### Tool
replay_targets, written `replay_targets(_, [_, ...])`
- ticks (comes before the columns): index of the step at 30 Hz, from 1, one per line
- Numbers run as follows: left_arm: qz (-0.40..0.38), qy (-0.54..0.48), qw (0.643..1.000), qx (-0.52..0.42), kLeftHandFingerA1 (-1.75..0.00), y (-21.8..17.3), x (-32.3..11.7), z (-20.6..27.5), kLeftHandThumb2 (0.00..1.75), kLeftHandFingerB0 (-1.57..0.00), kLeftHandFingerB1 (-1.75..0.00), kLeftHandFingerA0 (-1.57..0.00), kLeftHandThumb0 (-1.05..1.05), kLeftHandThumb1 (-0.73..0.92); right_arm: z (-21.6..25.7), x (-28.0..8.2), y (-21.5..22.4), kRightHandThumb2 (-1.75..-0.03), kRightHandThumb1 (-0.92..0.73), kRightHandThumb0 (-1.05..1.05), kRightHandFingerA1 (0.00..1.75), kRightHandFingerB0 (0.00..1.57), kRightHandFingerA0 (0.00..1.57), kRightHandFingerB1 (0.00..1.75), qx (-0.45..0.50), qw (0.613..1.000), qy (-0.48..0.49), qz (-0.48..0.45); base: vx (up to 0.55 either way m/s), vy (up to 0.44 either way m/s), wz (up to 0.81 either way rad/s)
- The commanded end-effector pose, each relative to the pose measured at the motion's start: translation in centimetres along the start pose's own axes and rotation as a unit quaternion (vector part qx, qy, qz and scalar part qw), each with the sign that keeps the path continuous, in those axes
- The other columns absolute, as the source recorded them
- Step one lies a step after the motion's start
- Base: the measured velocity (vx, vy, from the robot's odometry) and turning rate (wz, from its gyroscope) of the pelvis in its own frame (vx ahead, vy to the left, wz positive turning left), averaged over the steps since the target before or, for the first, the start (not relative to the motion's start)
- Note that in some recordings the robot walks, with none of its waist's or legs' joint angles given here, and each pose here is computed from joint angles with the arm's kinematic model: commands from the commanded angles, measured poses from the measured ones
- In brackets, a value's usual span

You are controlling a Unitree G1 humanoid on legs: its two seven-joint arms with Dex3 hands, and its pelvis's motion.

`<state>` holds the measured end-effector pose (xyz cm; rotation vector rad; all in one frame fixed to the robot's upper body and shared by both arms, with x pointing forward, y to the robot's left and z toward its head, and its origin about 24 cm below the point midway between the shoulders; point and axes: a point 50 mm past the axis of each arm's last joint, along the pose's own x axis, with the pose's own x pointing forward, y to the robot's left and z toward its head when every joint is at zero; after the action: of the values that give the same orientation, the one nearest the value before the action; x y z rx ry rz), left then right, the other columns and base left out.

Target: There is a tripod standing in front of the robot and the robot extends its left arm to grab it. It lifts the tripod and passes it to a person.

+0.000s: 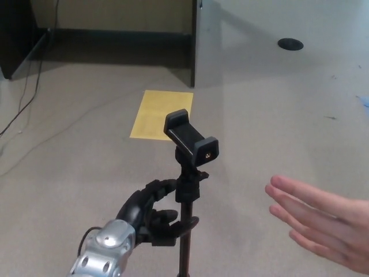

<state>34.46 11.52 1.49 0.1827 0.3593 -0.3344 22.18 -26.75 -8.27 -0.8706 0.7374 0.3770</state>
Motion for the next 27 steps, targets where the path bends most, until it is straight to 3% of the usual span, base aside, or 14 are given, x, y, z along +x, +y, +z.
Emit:
replay_targets(1, [-0.007,-0.035,0.999,0.017,-0.42,-0.6,0.4,1.9,0.68,-0.07,-0.3,-0.22,-0.57,0.41,-0.2,-0.2,-0.8,-0.62,-0.72,-0.38,0.37,0.33,0.51,0.31,0.01,1.0,0.001,-0.004,0.0,0.0,0.0])
replay_targets(11, [-0.051,-0.066,0.995,0.062,-0.43,-3.8,0.6,3.1,0.72,-0.09,-0.32,-0.24,-0.67,0.41,-0.3,-0.3,-0.9,-0.62,-0.72,-0.41,0.37,0.32,0.5,0.31,0.013,1.0,-0.005,-0.003,0.0,0.0,0.0])
replay_targets(12, [-0.056,-0.068,0.994,0.063,-0.35,-4.1,0.6,3.3,0.56,-0.12,-0.25,-0.29,-0.62,0.47,-0.3,-0.3,-1.0,-0.62,-0.72,-0.41,0.36,0.32,0.48,0.31,0.01,1.0,-0.003,-0.004,0.0,0.0,0.0])
replay_targets(13, [-0.064,-0.072,0.994,0.059,-0.43,-4.6,0.5,3.5,0.71,-0.09,-0.32,-0.26,-0.66,0.41,-0.4,-0.3,-1.0,-0.62,-0.72,-0.4,0.37,0.33,0.51,0.31,0.008,1.0,-0.002,-0.005,0.0,0.0,0.0])
replay_targets(19, [-0.082,-0.073,0.992,0.057,-0.43,-5.6,0.7,4.0,0.71,-0.08,-0.34,-0.27,-0.61,0.44,0.1,-0.1,-1.4,-0.62,-0.72,-0.4,0.36,0.32,0.5,0.31,0.007,1.0,-0.002,-0.01,0.0,0.0,0.0])
replay_targets(20, [-0.08,-0.075,0.992,0.058,-0.46,-5.7,0.7,3.9,0.73,-0.13,-0.36,-0.36,-0.52,0.5,0.1,-0.1,-1.4,-0.62,-0.72,-0.4,0.36,0.32,0.5,0.31,0.005,1.0,-0.003,-0.011,0.0,0.0,0.0])
replay_targets(21, [-0.077,-0.079,0.992,0.057,-0.43,-5.8,0.7,3.9,0.62,-0.32,-0.31,-0.67,-0.3,0.74,0.2,-0.1,-1.4,-0.62,-0.72,-0.41,0.36,0.32,0.51,0.31,0.004,1.0,-0.003,-0.011,0.0,0.0,0.0])
replay_targets(22, [-0.074,-0.084,0.992,0.055,-0.43,-5.9,0.7,3.9,0.62,-0.32,-0.31,-0.67,-0.3,0.74,0.3,-0.1,-1.5,-0.62,-0.72,-0.41,0.36,0.32,0.51,0.31,0.004,1.0,-0.003,-0.01,0.0,0.0,0.0])
replay_targets(24, [-0.07,-0.094,0.991,0.063,-0.58,-5.6,0.7,4.1,0.66,-0.63,-0.43,-1.06,-0.12,0.86,0.6,0.1,-1.9,-0.62,-0.71,-0.41,0.37,0.32,0.51,0.31,0.004,1.0,-0.005,-0.01,0.0,0.0,0.0])
replay_targets(25, [-0.063,-0.1,0.991,0.065,-0.78,-5.4,0.8,4.2,0.66,-0.78,-0.51,-1.13,-0.07,0.87,0.7,0.1,-2.0,-0.62,-0.71,-0.41,0.37,0.33,0.52,0.31,0.004,1.0,-0.006,-0.011,0.0,0.0,0.0])
replay_targets(27, [-0.049,-0.103,0.991,0.064,-0.87,-5.1,0.9,4.6,0.65,-0.83,-0.56,-1.11,-0.06,0.86,1.1,0.2,-2.5,-0.62,-0.72,-0.41,0.37,0.34,0.52,0.31,0.0,1.0,-0.01,-0.015,0.0,0.0,0.0])
